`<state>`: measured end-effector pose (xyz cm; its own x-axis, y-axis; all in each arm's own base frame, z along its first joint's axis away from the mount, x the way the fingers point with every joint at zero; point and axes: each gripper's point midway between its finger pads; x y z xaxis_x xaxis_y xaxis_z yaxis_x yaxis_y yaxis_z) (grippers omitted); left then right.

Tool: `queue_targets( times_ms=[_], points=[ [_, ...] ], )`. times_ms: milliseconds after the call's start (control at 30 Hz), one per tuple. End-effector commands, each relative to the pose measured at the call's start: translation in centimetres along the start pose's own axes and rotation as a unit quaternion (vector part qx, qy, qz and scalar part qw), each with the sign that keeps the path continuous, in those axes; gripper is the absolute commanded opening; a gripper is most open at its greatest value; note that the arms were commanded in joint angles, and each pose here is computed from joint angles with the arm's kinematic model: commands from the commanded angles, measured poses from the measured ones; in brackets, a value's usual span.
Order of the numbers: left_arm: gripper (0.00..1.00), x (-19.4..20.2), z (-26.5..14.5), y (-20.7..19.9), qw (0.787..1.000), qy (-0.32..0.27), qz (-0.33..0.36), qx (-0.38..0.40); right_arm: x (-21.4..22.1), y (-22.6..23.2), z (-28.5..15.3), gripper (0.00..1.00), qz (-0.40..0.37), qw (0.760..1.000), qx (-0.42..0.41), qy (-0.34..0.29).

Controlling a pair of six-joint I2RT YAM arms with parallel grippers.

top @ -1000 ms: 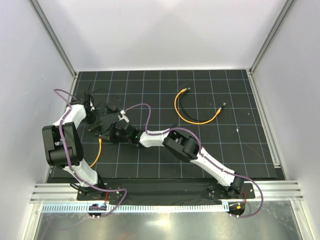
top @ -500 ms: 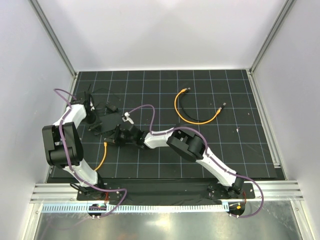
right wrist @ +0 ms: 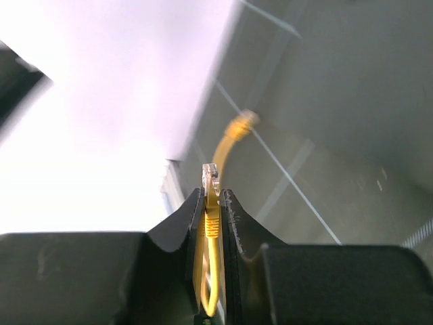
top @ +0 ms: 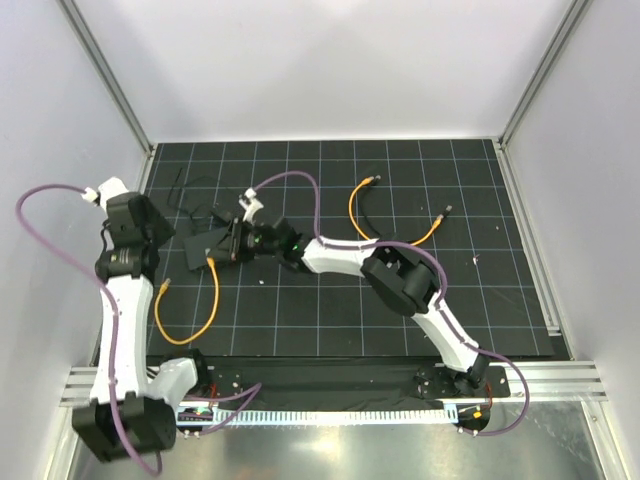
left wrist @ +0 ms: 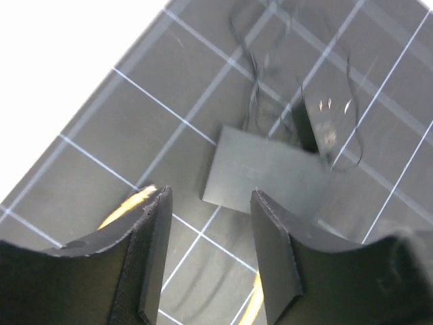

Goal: Pull the plug from the switch port

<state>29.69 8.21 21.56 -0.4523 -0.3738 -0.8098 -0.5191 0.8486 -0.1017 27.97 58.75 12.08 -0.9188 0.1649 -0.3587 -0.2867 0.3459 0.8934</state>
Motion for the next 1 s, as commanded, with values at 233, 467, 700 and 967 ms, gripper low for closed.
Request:
queue_targets(
  times_ms=[233,467,700,967],
  points=[
    [0.58,-1.9,-1.4,3.1,0.995,-0.067,-0.030,-0.074,-12.3,14.2,-9.3,0.01,-0.025,0.972,-0.226,-0.062],
    [0.59,-1.5,-0.8,2.5,0.996,-0.055,-0.027,-0.063,-22.8,13.8,-20.3,0.01,-0.003,0.948,-0.276,-0.158],
    [0.59,-0.7,0.3,1.7,0.998,-0.031,-0.022,-0.048,-29.6,7.7,-32.0,0.01,-0.006,0.931,-0.231,-0.281],
    [0.57,0.3,1.4,0.3,1.000,-0.004,-0.011,-0.014,-34.3,-5.0,-36.3,0.01,-0.069,0.930,-0.002,-0.360]
  ],
)
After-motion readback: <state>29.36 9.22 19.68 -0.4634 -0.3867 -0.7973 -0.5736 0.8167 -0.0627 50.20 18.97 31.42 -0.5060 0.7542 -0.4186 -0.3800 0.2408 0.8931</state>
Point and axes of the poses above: each gripper's point midway between its finger pads, its own z axis out along the fingers, its own y axis along the line the jaws close on, x = y × z, and after that the axes turned 5 degrees about z, right-handed
